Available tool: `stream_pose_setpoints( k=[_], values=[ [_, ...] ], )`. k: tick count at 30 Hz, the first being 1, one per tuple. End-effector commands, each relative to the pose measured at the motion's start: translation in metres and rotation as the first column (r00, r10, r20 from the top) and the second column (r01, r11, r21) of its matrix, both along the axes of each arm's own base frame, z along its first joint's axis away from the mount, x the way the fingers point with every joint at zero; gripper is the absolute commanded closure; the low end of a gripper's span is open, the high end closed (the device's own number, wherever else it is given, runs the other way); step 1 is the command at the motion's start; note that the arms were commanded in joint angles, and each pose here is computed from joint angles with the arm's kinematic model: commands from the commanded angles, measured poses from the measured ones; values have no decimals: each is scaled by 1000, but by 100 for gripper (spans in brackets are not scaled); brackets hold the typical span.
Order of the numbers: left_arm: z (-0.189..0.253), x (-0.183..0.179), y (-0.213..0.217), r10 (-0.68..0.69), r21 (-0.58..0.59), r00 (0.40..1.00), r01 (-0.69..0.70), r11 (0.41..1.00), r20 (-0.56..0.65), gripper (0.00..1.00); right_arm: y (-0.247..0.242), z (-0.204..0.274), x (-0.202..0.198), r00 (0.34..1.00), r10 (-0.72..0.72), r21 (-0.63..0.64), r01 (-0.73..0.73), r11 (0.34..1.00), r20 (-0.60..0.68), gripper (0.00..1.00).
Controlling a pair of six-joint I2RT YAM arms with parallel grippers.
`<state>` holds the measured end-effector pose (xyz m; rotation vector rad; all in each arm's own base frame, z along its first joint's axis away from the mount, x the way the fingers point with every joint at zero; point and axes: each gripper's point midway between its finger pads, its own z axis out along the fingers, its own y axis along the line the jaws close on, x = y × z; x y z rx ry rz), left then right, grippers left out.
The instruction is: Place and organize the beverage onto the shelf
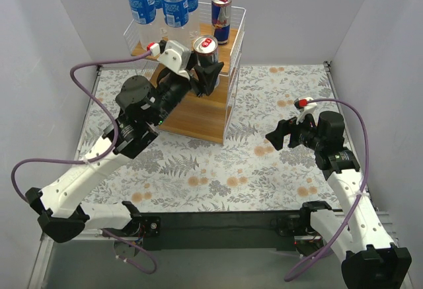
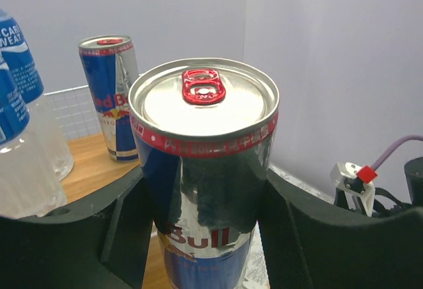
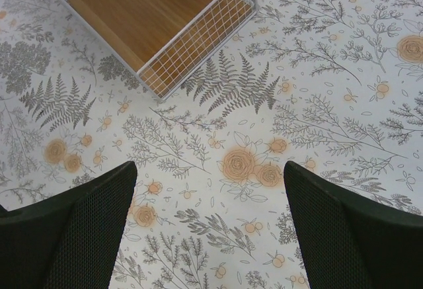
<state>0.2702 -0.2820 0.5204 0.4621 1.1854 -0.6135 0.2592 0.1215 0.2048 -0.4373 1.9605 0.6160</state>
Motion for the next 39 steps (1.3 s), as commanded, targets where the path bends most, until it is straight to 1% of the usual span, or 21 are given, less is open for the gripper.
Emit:
stream_pose_setpoints(
  k=[1,3,4,5,6,7,8,10,11,13,20,23,27,28,30,31,34,35,39],
  values=[
    [40,9,13,45,-75,998,-42,996,47,100,-2,6,4,999,2,-4,-2,1000,45,2],
    [45,19,13,64,-88,997,-60,994,49,100,-2,6,3,999,2,-4,-2,1000,46,2],
    [39,33,10,78,-77,996,-75,994,33,100,-2,5,3,999,2,-4,-2,1000,44,2],
    [49,35,13,89,-96,995,-84,992,46,100,-3,6,3,999,-1,-4,1,1000,49,2],
    [50,40,12,93,-95,995,-88,992,45,100,-2,7,2,999,2,-3,-2,1000,50,2],
    [46,52,9,107,-86,994,-103,991,35,100,-3,5,2,999,-1,-3,2,1000,47,2],
    [56,53,10,107,-102,993,-102,990,48,100,-4,6,2,999,-6,-3,6,1000,50,2],
    [56,63,6,111,-94,993,-107,990,43,100,-4,7,1,999,-5,-2,5,1000,53,3],
    [45,76,-1,113,-71,993,-111,991,18,100,-4,7,1,999,-4,-3,4,1000,54,3],
    [54,81,-1,114,-83,993,-111,990,24,100,-4,7,0,999,-6,-3,6,1000,54,3],
    [43,102,0,138,-90,990,-139,986,-16,100,-6,5,-2,998,-13,0,13,1000,56,3],
    [33,109,0,149,-71,988,-152,986,-48,100,-6,3,-2,999,-17,4,17,1000,47,3],
    [28,112,-1,146,-71,987,-151,986,-64,77,-6,2,-2,999,-15,7,15,1000,40,3],
    [27,113,-1,147,-71,987,-151,986,-68,65,-6,2,-2,999,-15,9,14,1000,39,3],
    [26,114,-1,149,-71,986,-154,985,-70,56,-5,2,-2,999,-12,11,12,1000,38,3],
    [25,115,-1,148,-72,986,-153,986,-75,50,-6,1,-1,999,-13,10,13,1000,34,3],
    [26,115,-1,144,-76,987,-150,986,-72,43,-6,1,-1,999,-14,11,14,1000,33,3],
    [27,115,-2,143,-75,987,-148,986,-71,39,-6,1,-1,999,-14,11,14,1000,33,3],
    [31,113,-2,137,-75,989,-141,987,-58,33,-6,0,-1,999,-14,11,14,1000,32,3]
  ],
)
